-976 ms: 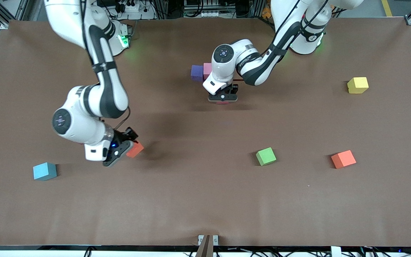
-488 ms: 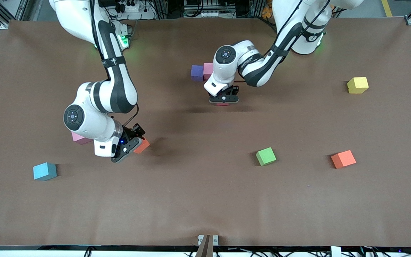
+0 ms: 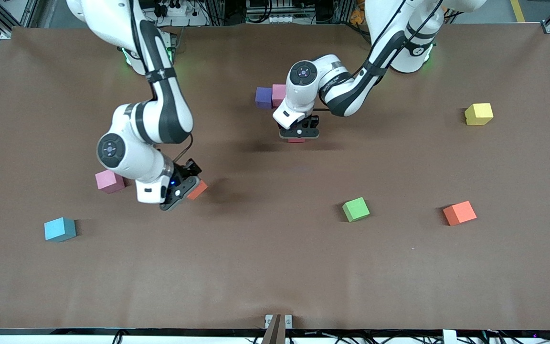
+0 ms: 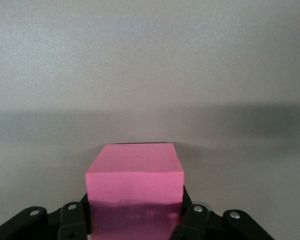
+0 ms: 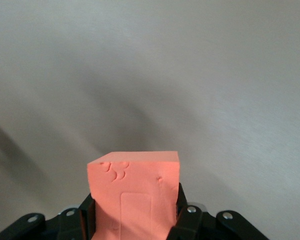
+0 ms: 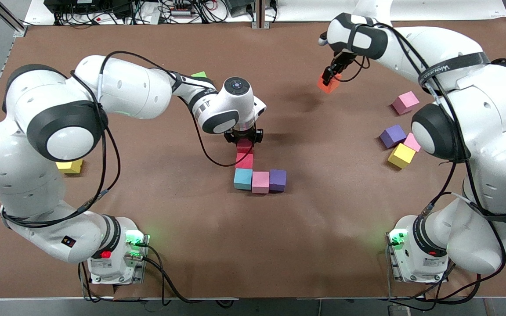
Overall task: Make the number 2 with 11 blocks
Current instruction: 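Lower the pink cube at the cluster while the right gripper lifts the orange cube, then release the pink cube while the right gripper carries the orange cube over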
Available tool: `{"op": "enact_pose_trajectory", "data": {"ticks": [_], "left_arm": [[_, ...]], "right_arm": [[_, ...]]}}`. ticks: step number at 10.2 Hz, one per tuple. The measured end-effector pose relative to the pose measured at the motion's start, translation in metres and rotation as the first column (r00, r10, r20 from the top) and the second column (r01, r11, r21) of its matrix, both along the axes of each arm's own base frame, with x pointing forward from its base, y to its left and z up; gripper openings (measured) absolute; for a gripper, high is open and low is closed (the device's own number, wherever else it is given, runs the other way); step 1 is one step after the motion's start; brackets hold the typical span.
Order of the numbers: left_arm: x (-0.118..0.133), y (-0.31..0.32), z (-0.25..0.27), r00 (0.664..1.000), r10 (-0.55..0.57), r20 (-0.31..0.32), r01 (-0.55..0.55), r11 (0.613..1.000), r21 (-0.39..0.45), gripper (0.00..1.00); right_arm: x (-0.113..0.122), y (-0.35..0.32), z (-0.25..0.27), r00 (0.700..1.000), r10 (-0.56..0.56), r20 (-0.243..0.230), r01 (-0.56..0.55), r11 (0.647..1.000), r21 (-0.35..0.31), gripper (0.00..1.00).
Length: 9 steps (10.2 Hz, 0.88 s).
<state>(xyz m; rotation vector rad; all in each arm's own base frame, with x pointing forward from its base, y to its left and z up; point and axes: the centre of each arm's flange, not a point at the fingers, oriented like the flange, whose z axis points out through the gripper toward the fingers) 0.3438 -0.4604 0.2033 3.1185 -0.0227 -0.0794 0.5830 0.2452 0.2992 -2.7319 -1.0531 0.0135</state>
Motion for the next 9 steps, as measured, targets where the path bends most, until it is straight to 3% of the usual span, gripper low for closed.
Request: {"op": "enact_pose_trajectory", "data": {"ticks": [3, 9], "left_arm": [[-0.004, 0.000, -0.005, 1.000, -0.004, -0.009, 0.005, 1.000, 0.005, 0.61], [-0.011, -0.001, -0.009, 1.000, -0.015, -0.018, 0.015, 1.000, 0.011, 0.61]], "right_arm": [[-0.005, 0.009, 0.003, 0.997, 0.072, 0.017, -0.072, 0.997, -0.003, 0.59], [-0.007, -0.003, -0.003, 0.997, 0.078, 0.009, -0.078, 0.997, -0.011, 0.59]]}}
